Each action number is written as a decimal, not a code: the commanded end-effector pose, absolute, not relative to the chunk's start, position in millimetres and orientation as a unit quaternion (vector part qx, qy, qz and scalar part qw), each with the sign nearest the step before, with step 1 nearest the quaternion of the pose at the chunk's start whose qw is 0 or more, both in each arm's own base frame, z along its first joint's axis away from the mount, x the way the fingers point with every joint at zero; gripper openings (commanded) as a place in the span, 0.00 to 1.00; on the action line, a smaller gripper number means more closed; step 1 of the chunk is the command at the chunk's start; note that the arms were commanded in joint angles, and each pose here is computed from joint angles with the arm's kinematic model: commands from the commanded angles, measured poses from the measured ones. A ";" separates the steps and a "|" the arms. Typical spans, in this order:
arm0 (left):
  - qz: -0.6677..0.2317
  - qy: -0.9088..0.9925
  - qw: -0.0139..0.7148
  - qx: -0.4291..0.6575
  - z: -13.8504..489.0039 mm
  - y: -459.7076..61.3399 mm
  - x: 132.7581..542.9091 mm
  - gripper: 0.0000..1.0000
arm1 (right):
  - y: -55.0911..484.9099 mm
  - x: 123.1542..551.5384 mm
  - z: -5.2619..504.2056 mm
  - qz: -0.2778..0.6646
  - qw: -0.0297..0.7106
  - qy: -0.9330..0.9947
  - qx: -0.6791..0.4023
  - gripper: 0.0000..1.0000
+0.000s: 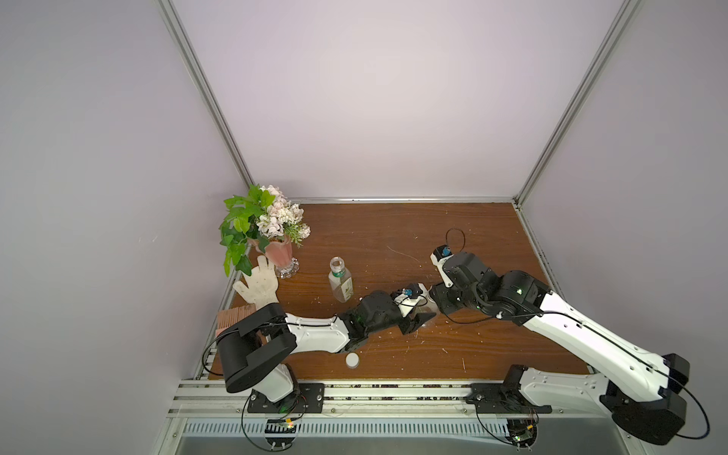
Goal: Screw on the bottle caps
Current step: Screw the bottle cap onto the plastic bottle.
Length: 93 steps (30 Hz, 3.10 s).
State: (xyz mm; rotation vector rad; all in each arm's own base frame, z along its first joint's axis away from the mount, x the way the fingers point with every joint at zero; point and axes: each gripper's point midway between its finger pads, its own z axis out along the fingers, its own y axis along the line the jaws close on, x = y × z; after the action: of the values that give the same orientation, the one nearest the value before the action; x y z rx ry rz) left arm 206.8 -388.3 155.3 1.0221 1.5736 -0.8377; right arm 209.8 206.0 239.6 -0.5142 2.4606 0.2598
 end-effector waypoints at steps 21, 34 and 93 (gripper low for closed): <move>-0.344 0.653 0.539 0.407 160.3 -377.6 204.8 0.87 | 209.9 221.9 244.5 0.065 0.288 0.931 -0.215 0.40; -0.346 0.652 0.532 0.415 155.6 -385.0 205.8 0.82 | 211.4 221.7 235.9 0.060 0.272 0.935 -0.219 0.40; -0.339 0.654 0.509 0.446 146.0 -399.6 205.4 0.54 | 197.8 212.8 225.5 0.056 0.249 0.945 -0.206 0.42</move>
State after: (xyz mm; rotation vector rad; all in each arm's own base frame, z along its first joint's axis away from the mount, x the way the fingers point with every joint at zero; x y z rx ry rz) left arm 209.5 -393.1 144.7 1.0460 1.5837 -0.8125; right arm 218.5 208.0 229.3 -0.5597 2.5448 0.1883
